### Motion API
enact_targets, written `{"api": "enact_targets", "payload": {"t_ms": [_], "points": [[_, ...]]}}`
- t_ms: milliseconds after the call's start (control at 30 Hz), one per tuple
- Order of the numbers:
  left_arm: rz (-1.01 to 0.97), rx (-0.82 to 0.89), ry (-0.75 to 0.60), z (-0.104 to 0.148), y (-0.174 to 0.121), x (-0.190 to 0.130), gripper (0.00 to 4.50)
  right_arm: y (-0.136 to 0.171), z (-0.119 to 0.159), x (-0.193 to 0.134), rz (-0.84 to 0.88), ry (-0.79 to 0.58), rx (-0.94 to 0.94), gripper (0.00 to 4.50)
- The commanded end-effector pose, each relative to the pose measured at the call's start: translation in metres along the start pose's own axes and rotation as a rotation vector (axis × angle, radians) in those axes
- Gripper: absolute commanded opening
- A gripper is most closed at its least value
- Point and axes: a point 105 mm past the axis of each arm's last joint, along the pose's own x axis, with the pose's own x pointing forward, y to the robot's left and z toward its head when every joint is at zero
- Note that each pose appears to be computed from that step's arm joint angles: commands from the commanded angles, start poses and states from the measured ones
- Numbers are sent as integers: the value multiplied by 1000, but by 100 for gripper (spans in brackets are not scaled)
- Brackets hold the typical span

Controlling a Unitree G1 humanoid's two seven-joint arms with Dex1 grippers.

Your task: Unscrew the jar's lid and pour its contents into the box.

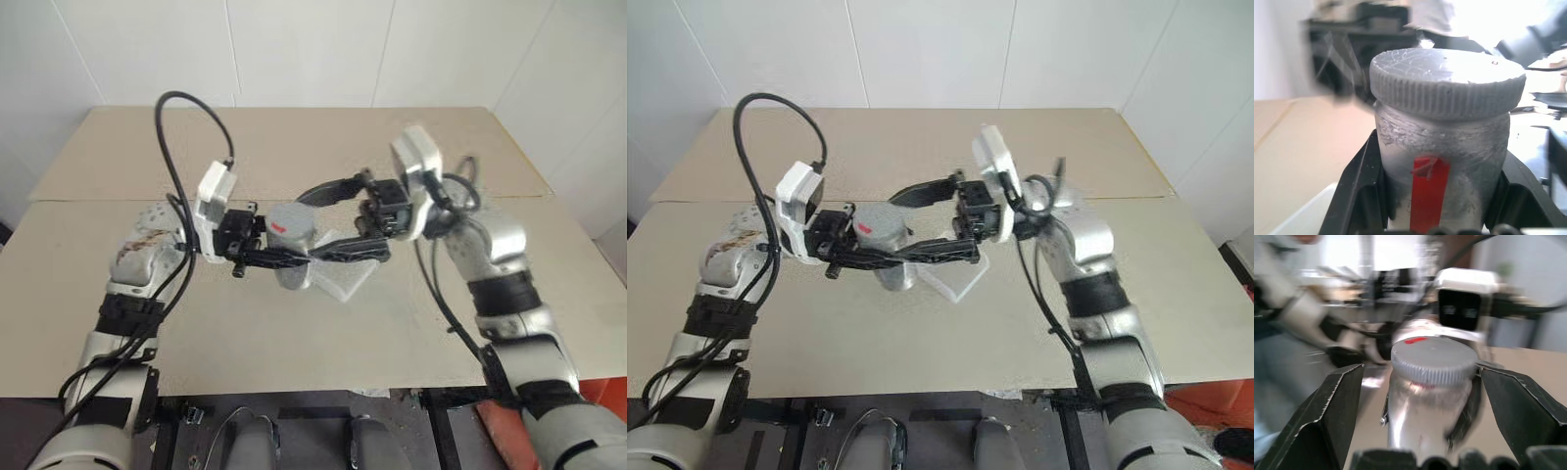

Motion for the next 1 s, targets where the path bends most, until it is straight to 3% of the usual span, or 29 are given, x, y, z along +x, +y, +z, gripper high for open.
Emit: {"api": "enact_targets", "payload": {"t_ms": [33, 200, 467, 1000], "points": [[90, 46, 3, 2, 8, -8, 193, 5, 22, 3, -135, 15, -75, 442], [117, 53, 6, -1, 13, -4, 193, 3, 16, 29, -259, 90, -41, 442], [96, 63, -13, 2, 13, 5, 193, -7, 9, 59, -310, 111, 8, 442], [83, 85, -15, 11, 9, -5, 193, -23, -2, 42, -339, 105, 12, 442]]}}
